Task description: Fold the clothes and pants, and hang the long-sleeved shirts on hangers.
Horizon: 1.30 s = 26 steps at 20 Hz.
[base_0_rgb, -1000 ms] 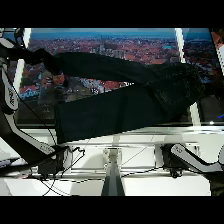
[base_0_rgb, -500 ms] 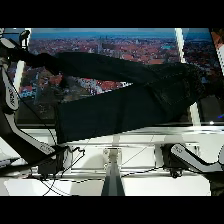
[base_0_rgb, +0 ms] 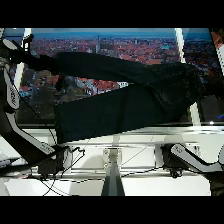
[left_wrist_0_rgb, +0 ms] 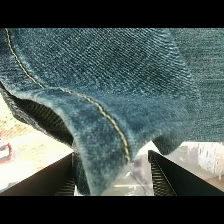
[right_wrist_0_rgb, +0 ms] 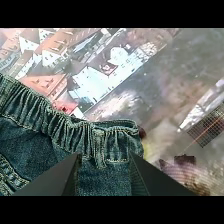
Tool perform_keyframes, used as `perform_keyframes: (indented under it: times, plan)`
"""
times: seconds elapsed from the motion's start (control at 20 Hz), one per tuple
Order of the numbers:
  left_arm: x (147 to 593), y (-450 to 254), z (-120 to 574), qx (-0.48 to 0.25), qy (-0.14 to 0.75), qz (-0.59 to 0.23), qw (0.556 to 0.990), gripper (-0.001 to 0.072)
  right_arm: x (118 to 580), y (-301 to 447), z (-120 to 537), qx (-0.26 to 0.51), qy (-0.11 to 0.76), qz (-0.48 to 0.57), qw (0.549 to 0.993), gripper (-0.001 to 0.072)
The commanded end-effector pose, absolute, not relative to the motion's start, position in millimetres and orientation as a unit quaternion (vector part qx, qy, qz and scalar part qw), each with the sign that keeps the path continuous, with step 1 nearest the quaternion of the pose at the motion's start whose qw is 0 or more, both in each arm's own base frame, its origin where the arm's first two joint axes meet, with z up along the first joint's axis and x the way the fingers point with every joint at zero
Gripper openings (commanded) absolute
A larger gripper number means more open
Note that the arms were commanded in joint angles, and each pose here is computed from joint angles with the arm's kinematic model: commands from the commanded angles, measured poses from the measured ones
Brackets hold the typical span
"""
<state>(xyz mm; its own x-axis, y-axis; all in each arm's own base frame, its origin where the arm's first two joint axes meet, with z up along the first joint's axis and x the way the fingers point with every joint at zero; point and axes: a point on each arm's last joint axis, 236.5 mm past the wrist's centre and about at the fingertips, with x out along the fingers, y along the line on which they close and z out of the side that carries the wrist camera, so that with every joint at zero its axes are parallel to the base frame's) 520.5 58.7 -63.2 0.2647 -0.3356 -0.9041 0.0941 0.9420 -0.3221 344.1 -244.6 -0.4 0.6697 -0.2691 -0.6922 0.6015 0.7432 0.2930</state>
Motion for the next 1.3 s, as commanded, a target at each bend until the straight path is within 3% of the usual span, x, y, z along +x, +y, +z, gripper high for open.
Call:
perform_keyframes:
  times: [0.0,0.2,0.3,0.35,0.4,0.55,0.7,0.8,0.95,1.05,1.2,1.25]
  plan:
    - [519,58,-68,-0.104,0.596,-0.138,0.784,0.049,344,-244,0,0.259,0.322,-0.248,0.876,0.035]
    - [519,54,-70,-0.103,0.598,-0.141,0.782,0.0452,344,-244,0,0.259,0.322,-0.248,0.876,0.035]
    - [519,46,-72,-0.101,0.6,-0.148,0.78,0.0315,344,-244,-1,0.259,0.322,-0.248,0.876,0.035]
    - [520,41,-74,-0.098,0.6,-0.15,0.779,0.0198,344,-244,-1,0.259,0.322,-0.248,0.876,0.035]
    - [524,39,-74,-0.095,0.596,-0.15,0.783,0.0027,344,-244,-1,0.259,0.322,-0.248,0.876,0.035]
    - [556,32,-50,-0.106,0.539,-0.147,0.822,0.0023,345,-247,1,0.257,0.316,-0.252,0.878,0.0343]
    - [612,19,48,-0.139,0.41,-0.169,0.886,0.002,347,-255,7,0.256,0.298,-0.263,0.881,0.0343]
    - [625,8,125,-0.152,0.33,-0.195,0.911,0.0019,351,-256,11,0.273,0.282,-0.267,0.88,0.0342]
    - [594,-1,194,-0.148,0.294,-0.218,0.919,0.002,353,-257,14,0.281,0.273,-0.27,0.88,0.0343]
    - [550,-6,207,-0.096,0.318,-0.257,0.908,0.002,353,-257,14,0.28,0.273,-0.27,0.88,0.0342]
    - [460,-2,170,-0.041,0.445,-0.339,0.828,0.002,353,-257,14,0.28,0.273,-0.269,0.88,0.0342]
    - [443,13,148,-0.039,0.489,-0.326,0.808,0.002,353,-257,14,0.28,0.273,-0.269,0.88,0.0342]
